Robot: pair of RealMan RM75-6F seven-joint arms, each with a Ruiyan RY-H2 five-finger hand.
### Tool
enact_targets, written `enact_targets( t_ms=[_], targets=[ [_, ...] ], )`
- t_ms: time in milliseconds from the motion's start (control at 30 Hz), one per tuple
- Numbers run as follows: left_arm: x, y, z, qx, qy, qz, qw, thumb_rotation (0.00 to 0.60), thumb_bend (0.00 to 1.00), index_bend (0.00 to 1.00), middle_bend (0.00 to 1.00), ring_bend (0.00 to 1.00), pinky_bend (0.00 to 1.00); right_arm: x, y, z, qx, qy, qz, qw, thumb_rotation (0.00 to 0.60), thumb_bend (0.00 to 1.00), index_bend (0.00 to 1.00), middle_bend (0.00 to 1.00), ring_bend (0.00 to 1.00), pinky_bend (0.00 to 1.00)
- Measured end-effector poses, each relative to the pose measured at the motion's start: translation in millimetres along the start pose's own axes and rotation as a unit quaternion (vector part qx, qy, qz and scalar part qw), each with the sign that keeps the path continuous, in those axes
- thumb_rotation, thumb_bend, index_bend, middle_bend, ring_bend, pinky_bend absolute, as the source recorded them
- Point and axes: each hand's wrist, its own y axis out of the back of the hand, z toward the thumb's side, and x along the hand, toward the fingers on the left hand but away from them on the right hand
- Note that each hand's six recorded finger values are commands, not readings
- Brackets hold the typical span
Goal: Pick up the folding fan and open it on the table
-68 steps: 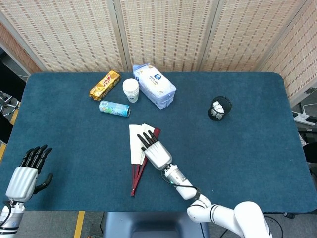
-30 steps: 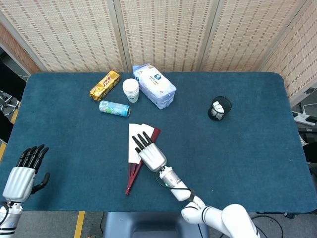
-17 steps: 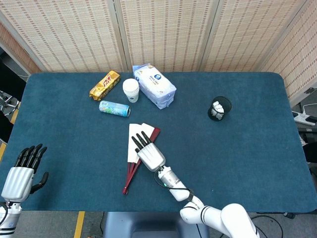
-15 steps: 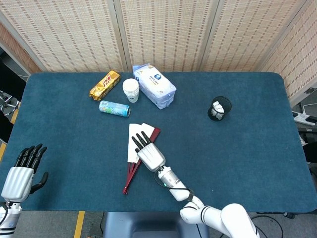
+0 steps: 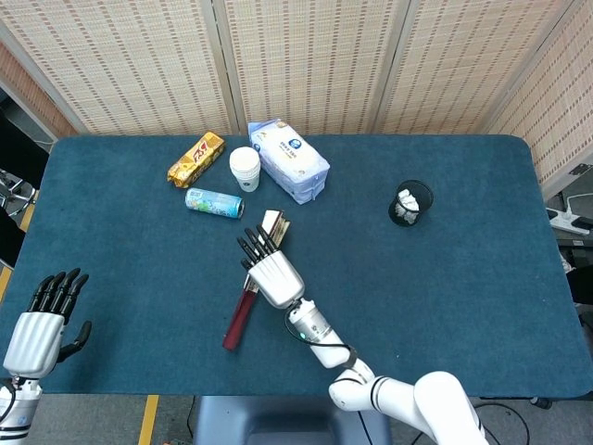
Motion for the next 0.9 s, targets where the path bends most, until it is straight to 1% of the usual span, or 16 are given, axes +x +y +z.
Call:
enact_targets(
  t_ms=[267,400,467,567,600,667,767,867,900],
  targets=[
    [-1,1,2,-0.007,-0.005,0.0,1.0,0.6,0.42,0.0,0.0,0.0,0.09,-4,29,-7,-0.007,-0.001,-0.023,0.9997,0.6,0.56,0.74,0.15,0.0,0.06],
    [-1,0,4,-0.025,-0.01,-0.002,0.9996,0.6,0.42,0.01,0.0,0.0,0.13,-2,44,-9,-0.02,0.001,-0.026,0.9995,0.6,0.56,0.76,0.16,0.0,0.06],
    [0,-1,5,-0.039,-0.012,-0.004,0.9991,0.6,0.42,0.03,0.02,0.01,0.15,0,52,-10,-0.037,-0.001,-0.024,0.999,0.6,0.56,0.76,0.16,0.0,0.06],
    [3,-6,6,-0.075,-0.015,-0.012,0.997,0.6,0.42,0.11,0.07,0.03,0.18,0,69,-11,-0.07,-0.006,-0.021,0.9973,0.6,0.56,0.78,0.17,0.0,0.06],
    [4,-9,7,-0.094,-0.016,-0.016,0.9953,0.6,0.42,0.15,0.09,0.04,0.19,0,74,-11,-0.081,-0.008,-0.019,0.9965,0.6,0.56,0.78,0.17,0.0,0.06],
    [6,-13,8,-0.126,-0.018,-0.023,0.9916,0.6,0.42,0.18,0.1,0.05,0.19,-1,88,-13,-0.105,-0.015,-0.016,0.9942,0.6,0.56,0.78,0.17,0.0,0.06],
    [12,-20,11,-0.186,-0.02,-0.036,0.9816,0.6,0.42,0.19,0.1,0.05,0.19,-4,107,-18,-0.136,-0.027,-0.01,0.9904,0.6,0.56,0.78,0.17,0.0,0.06],
    [18,-26,16,-0.253,-0.023,-0.045,0.9663,0.6,0.42,0.19,0.1,0.03,0.19,-7,122,-22,-0.165,-0.042,-0.003,0.9854,0.6,0.56,0.78,0.17,0.0,0.06],
    [20,-29,19,-0.279,-0.023,-0.048,0.9587,0.6,0.41,0.19,0.1,0.02,0.18,-8,125,-22,-0.174,-0.046,0.0,0.9837,0.6,0.56,0.78,0.17,0.0,0.06]
  ],
)
